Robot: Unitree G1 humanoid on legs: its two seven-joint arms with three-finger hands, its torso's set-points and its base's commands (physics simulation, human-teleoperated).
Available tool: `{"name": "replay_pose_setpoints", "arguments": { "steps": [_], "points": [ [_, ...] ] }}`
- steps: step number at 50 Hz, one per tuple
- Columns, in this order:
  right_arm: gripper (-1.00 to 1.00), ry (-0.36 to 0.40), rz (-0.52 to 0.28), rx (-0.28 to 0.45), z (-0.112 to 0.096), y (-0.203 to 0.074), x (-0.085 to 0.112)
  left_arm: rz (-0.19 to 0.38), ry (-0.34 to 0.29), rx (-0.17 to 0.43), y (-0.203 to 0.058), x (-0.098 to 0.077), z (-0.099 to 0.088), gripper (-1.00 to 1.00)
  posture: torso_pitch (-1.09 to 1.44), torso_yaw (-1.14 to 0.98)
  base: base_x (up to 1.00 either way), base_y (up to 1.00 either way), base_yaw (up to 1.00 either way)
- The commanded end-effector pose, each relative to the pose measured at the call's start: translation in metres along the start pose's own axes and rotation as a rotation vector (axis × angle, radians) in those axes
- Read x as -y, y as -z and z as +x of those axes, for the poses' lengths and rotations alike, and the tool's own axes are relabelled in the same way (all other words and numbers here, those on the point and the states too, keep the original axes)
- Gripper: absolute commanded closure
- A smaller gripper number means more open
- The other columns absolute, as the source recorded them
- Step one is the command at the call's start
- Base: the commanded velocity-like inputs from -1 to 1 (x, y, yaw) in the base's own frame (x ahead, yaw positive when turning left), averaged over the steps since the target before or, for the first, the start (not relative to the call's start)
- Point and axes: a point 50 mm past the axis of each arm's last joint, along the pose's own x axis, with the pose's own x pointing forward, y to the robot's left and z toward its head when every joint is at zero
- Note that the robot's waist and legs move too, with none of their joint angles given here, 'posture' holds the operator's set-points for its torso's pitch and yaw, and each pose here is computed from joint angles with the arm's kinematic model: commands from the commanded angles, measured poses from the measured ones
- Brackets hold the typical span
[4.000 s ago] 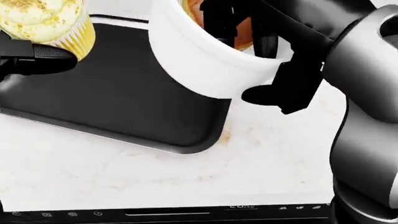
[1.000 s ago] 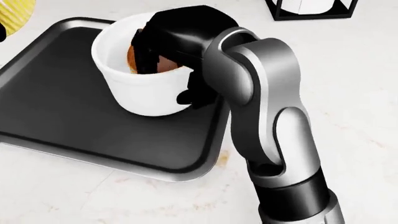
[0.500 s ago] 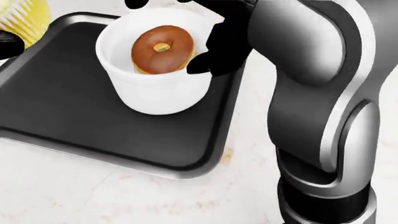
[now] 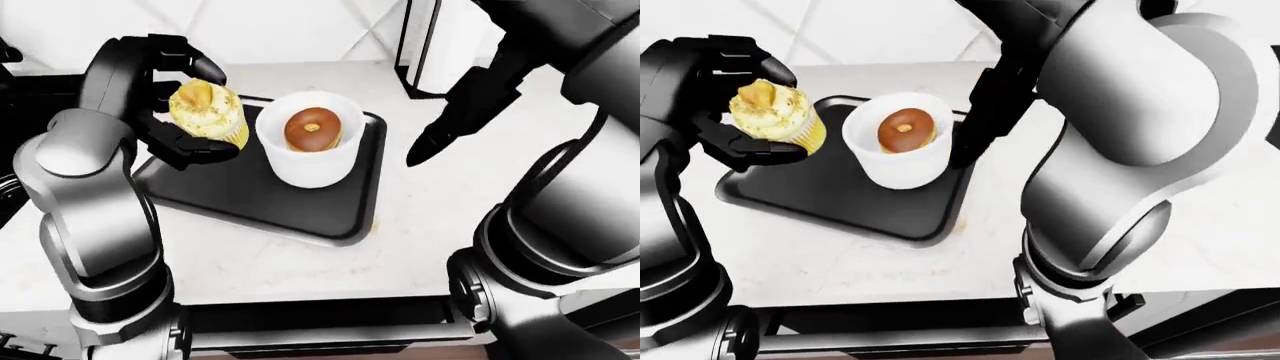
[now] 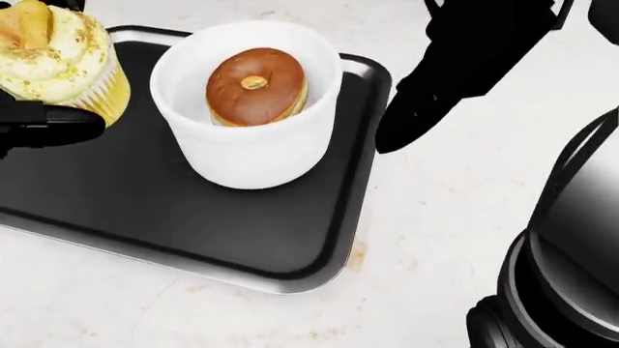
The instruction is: Pick up the bowl with donut and place it on the tray. Pick up the cupcake and place it on the tray.
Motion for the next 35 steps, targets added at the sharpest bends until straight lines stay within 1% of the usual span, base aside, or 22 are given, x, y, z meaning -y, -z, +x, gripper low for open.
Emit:
{"name": "replay_pose_setpoints", "arguments": {
  "steps": [1,11,17,19,23,29,35],
  "points": [
    [-1.0,0.048,-0.005,0.008,-0.003,-0.003,0.008,0.021,-0.051,0.086,-0.016,-0.008,-0.006,1.0,0.0,0.0,0.0,0.0,0.0],
    [-1.0,0.061,0.001,0.01,-0.006,-0.005,0.012,0.04,-0.058,0.064,-0.007,-0.007,0.001,1.0,0.0,0.0,0.0,0.0,0.0],
    [-1.0,0.063,0.02,0.016,-0.006,-0.004,0.01,0.048,-0.059,0.037,0.005,-0.002,0.009,1.0,0.0,0.0,0.0,0.0,0.0],
    [-1.0,0.062,0.044,0.024,-0.008,-0.006,0.008,0.047,-0.058,0.028,0.009,-0.001,0.011,1.0,0.0,0.0,0.0,0.0,0.0],
    [-1.0,0.054,0.064,0.033,-0.013,-0.009,0.004,0.047,-0.058,0.018,0.013,0.0,0.013,1.0,0.0,0.0,0.0,0.0,0.0],
    [-1.0,0.051,0.064,0.038,-0.016,-0.011,0.002,0.052,-0.063,-0.002,0.022,0.003,0.02,1.0,0.0,0.0,0.0,0.0,0.0],
    [-1.0,0.032,0.094,0.022,-0.014,0.0,-0.014,0.051,-0.066,-0.01,0.026,0.003,0.024,1.0,0.0,0.0,0.0,0.0,0.0]
  ]
}}
